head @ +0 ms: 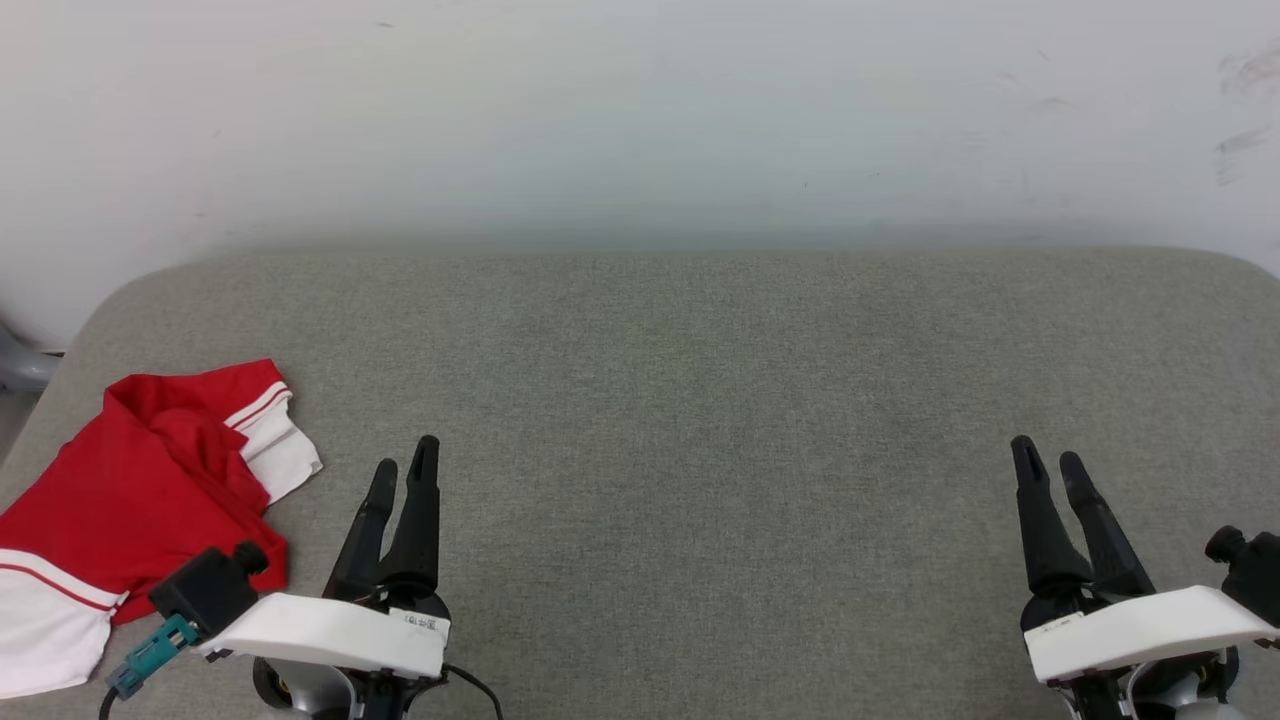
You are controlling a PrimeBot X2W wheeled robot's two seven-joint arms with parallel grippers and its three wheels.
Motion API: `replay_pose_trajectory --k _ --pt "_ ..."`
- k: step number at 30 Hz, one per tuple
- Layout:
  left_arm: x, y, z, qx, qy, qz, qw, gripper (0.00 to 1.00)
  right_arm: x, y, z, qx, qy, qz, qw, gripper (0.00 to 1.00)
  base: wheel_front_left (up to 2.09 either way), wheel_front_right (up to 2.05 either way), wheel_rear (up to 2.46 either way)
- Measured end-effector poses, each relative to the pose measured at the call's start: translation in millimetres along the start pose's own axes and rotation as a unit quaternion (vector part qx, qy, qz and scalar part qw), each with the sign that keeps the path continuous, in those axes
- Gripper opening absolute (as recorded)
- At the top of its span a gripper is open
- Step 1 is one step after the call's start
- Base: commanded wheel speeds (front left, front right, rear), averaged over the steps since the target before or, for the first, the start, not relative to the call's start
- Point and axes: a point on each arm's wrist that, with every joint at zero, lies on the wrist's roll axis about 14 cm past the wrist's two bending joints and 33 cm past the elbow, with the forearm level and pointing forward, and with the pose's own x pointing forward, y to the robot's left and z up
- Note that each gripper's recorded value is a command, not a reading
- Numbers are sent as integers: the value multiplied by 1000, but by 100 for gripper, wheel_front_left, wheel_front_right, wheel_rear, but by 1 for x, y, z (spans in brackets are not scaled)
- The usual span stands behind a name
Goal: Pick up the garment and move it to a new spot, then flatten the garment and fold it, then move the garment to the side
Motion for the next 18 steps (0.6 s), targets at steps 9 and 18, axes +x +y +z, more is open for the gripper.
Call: replay_pose_trajectory --k 9,18 --pt "-2 5 -3 84 8 -2 996 100 -3 7 -5 -72 21 12 997 100 0 0 0" --pt "-4 10 -4 169 13 -3 985 100 -6 7 -4 -142 28 15 989 100 0 0 0"
